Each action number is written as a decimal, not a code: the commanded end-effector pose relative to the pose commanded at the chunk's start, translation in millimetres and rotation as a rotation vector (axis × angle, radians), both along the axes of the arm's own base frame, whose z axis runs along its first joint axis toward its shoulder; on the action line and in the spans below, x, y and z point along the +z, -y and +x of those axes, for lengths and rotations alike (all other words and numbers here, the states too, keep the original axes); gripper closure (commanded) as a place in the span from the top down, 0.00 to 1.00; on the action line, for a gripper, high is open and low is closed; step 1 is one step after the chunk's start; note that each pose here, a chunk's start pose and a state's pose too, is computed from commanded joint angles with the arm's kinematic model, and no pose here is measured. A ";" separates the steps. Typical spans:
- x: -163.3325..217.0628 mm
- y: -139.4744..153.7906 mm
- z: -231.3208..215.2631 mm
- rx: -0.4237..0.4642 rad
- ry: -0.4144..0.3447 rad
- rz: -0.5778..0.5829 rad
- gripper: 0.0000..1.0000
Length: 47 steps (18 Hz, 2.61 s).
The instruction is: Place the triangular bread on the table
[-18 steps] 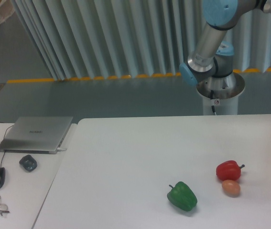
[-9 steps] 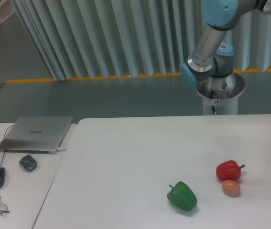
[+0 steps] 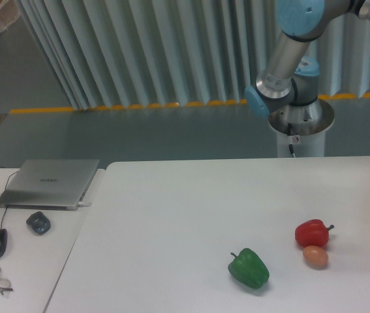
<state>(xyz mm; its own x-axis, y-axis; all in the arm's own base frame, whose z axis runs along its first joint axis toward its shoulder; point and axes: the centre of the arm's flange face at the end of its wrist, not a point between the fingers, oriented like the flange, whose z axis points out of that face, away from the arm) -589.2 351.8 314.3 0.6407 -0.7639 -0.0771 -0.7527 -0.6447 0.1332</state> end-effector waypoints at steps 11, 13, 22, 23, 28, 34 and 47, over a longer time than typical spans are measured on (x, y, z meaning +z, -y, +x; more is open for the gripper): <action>78.4 8.4 46.9 0.000 0.068 0.065 0.00; 91.1 10.7 57.0 0.022 0.091 0.084 0.00; 89.8 -77.5 160.1 0.168 0.114 0.100 0.00; 88.7 -80.9 166.8 0.164 0.118 0.099 0.00; 70.1 -97.8 202.3 0.179 0.143 0.071 0.00; 39.5 -96.3 243.0 0.110 0.081 -0.108 0.01; 53.1 -101.4 234.9 0.114 0.080 -0.065 1.00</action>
